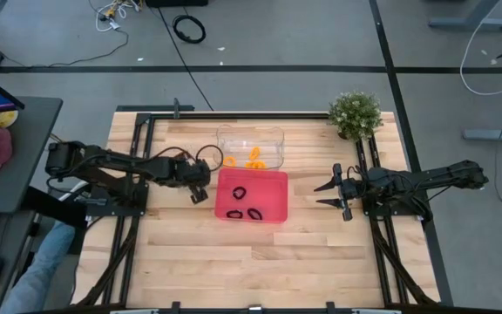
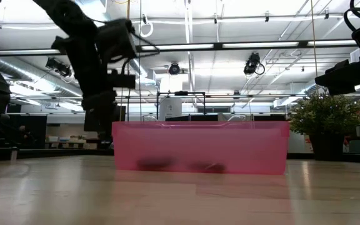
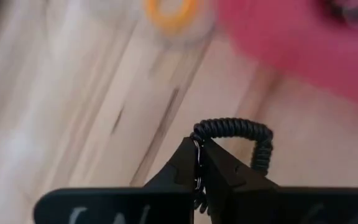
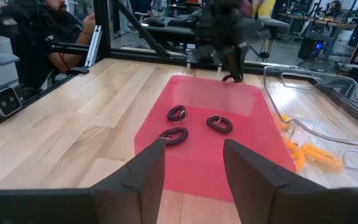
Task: Sort spring keychains
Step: Put the black spring keychain into the red bin
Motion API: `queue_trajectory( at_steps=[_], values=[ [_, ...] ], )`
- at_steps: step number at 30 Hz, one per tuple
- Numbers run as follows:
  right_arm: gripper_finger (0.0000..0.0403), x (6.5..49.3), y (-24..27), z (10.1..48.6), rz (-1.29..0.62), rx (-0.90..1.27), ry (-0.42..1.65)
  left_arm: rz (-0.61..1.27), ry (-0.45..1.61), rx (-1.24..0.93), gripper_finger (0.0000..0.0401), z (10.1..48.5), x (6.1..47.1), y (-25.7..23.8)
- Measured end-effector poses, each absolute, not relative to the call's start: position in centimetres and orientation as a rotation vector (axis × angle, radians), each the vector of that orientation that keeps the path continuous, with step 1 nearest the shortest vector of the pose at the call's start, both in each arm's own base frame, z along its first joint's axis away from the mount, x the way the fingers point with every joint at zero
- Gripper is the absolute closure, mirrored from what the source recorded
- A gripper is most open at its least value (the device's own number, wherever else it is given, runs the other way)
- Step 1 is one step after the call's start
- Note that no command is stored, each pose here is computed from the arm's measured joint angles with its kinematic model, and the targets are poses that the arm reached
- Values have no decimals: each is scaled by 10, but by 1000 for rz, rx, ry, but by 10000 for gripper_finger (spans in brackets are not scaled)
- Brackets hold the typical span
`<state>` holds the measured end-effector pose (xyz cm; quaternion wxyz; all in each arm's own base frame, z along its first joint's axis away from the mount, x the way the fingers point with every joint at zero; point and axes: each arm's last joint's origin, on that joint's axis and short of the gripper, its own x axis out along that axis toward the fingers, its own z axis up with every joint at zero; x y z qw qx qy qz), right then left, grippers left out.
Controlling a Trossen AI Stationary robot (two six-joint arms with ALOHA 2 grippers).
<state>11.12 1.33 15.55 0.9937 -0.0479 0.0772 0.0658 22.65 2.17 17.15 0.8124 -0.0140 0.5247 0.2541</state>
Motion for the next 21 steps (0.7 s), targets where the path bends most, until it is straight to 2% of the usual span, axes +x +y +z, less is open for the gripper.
queue_trajectory(
  at_steps=[12, 18, 21],
  values=[
    [237, 111, 13, 155, 132, -96, 155, 599, 873, 271, 383, 218, 249, -28],
    [237, 111, 13, 155, 132, -96, 155, 524, 795, 282, 387, 239, 255, -51],
    [237, 111, 13, 155, 132, -96, 155, 490, 744, 263, 376, 248, 258, -61]
  ],
)
